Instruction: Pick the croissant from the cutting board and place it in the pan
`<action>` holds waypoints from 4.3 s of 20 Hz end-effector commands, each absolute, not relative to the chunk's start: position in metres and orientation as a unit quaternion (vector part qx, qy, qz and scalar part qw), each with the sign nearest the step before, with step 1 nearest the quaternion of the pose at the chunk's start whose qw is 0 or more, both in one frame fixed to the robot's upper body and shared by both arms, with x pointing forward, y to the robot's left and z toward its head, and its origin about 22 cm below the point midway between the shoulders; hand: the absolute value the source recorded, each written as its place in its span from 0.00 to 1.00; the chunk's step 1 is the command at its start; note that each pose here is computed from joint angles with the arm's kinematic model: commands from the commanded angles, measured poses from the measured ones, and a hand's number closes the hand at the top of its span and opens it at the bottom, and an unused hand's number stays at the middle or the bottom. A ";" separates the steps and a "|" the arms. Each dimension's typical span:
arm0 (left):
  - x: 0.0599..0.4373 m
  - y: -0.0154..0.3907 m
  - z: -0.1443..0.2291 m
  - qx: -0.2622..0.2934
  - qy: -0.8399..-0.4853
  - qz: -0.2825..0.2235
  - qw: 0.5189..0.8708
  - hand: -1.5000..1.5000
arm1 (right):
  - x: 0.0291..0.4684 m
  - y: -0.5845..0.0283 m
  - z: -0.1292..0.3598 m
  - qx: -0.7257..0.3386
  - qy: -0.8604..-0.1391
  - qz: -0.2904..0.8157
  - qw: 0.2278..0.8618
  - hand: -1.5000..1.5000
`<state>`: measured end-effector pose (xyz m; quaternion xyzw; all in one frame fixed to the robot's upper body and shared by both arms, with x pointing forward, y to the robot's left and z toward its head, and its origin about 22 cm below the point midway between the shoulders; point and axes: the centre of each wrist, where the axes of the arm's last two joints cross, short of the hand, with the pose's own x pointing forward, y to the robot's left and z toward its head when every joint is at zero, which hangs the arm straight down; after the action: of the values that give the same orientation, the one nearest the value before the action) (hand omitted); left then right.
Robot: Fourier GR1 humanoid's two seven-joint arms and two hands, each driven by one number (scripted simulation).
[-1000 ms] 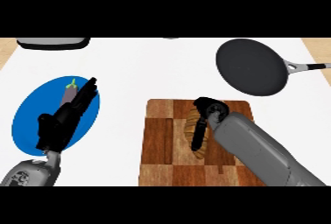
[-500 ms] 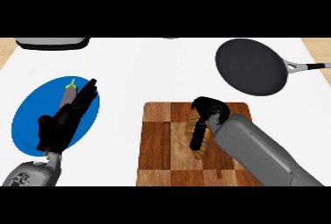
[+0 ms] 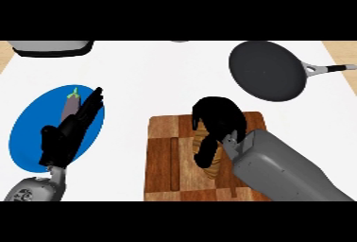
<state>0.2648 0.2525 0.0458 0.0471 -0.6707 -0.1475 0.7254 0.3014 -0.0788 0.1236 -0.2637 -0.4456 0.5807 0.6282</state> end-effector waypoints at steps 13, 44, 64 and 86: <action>0.269 0.238 0.057 0.040 -0.676 -0.154 0.719 0.50 | 0.205 -0.141 0.171 -0.371 -0.701 0.367 0.487 1.00; 0.278 0.248 0.067 0.033 -0.679 -0.172 0.713 0.50 | 0.423 -0.298 0.062 -0.431 -0.703 0.250 0.508 1.00; 0.286 0.240 0.069 0.014 -0.695 -0.194 0.692 0.50 | 0.433 -0.339 0.077 -0.343 -0.660 0.179 0.644 0.00; 0.280 0.232 0.069 0.027 -0.692 -0.177 0.699 0.50 | 0.358 -0.458 0.051 -0.137 -0.802 0.036 0.580 0.00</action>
<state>0.2794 0.2348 0.0630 0.0240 -0.6917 -0.1772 0.6997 0.3740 -0.4356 0.0503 -0.1441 -0.7798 0.0298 0.6085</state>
